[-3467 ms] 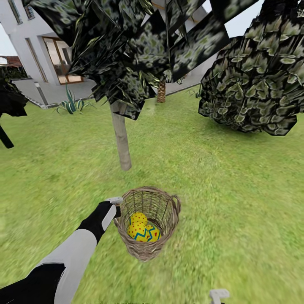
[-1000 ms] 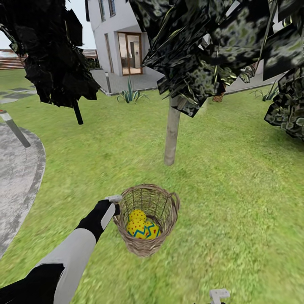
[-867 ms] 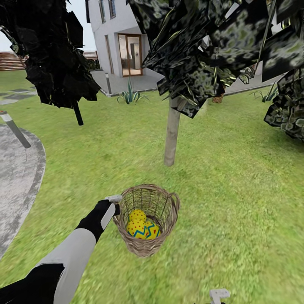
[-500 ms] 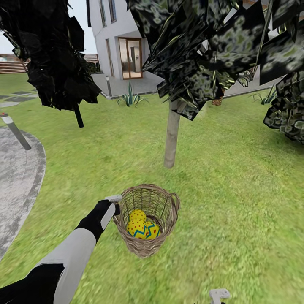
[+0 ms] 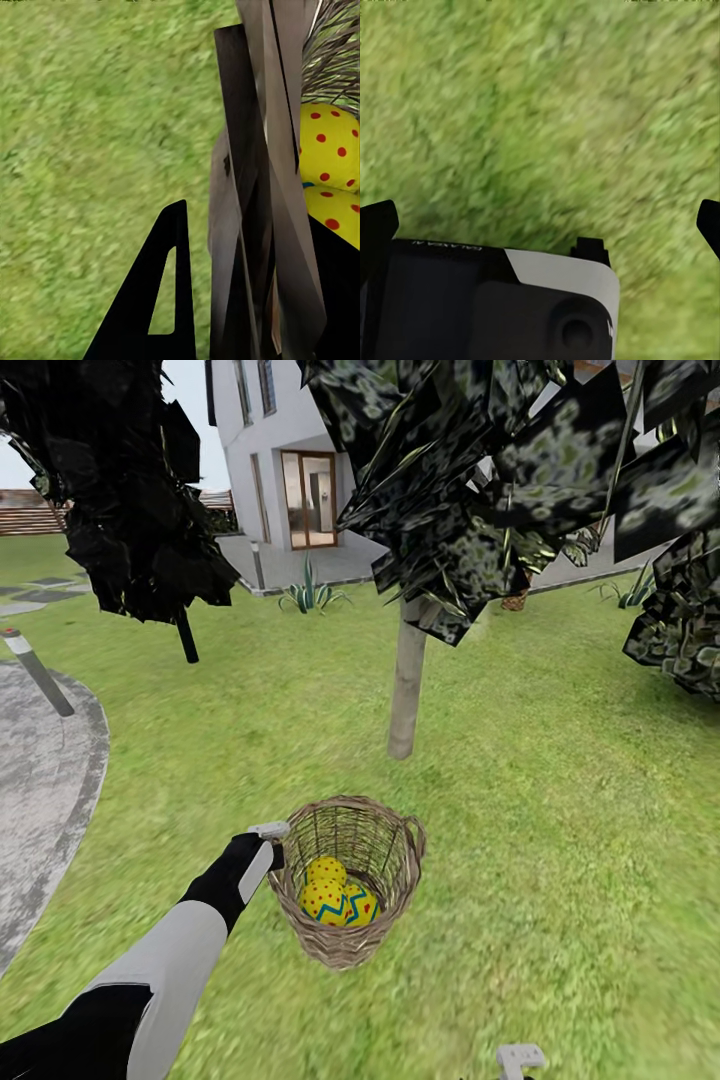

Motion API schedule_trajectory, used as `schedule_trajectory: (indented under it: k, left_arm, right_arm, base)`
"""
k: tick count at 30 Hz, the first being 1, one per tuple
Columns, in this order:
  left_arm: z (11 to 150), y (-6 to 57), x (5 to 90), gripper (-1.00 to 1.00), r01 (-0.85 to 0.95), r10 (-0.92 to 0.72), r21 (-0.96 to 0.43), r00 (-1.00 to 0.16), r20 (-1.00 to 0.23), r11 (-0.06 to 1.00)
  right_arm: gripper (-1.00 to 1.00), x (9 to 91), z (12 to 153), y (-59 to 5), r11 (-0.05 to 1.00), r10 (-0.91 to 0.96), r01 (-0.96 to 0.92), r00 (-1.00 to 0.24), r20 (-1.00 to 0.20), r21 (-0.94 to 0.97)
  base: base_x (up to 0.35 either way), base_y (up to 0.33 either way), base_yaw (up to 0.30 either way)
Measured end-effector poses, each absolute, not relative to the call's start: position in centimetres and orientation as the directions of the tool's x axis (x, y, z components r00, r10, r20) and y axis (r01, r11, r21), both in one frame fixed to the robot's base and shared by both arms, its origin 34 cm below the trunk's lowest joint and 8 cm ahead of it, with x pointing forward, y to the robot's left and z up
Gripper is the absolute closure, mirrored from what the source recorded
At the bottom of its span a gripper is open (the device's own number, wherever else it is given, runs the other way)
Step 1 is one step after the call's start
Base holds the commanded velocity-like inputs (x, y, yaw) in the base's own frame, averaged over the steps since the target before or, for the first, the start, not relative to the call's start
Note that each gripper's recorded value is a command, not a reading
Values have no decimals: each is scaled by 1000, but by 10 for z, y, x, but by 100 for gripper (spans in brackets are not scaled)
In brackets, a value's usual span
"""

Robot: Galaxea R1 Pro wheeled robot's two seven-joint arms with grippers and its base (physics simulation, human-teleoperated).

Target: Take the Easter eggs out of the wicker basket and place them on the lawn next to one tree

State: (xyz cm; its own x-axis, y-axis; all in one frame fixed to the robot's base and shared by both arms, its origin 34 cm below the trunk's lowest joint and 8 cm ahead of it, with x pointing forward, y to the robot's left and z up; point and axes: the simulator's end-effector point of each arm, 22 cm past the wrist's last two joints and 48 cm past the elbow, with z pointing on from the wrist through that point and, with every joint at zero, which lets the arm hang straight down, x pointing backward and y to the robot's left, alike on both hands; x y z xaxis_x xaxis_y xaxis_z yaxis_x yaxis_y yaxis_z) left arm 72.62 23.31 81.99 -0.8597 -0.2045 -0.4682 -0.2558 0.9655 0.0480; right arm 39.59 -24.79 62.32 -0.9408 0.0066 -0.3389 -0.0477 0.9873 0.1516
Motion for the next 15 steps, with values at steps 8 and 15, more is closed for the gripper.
schedule_trajectory:
  k: [8, 15]
  left_arm:
    - [827, 233, 728, 100, -256, -203, 46, -854, -479, 966]
    - [832, 233, 732, 100, -257, -204, 42, -849, -488, 966]
  right_arm:
    - [-100, 401, 627, -248, 987, 7, -49, -937, -350, 151]
    - [-100, 406, 628, -249, 988, 7, -51, -933, -360, 149]
  base:
    - [0, 0, 0]
    - [0, 0, 0]
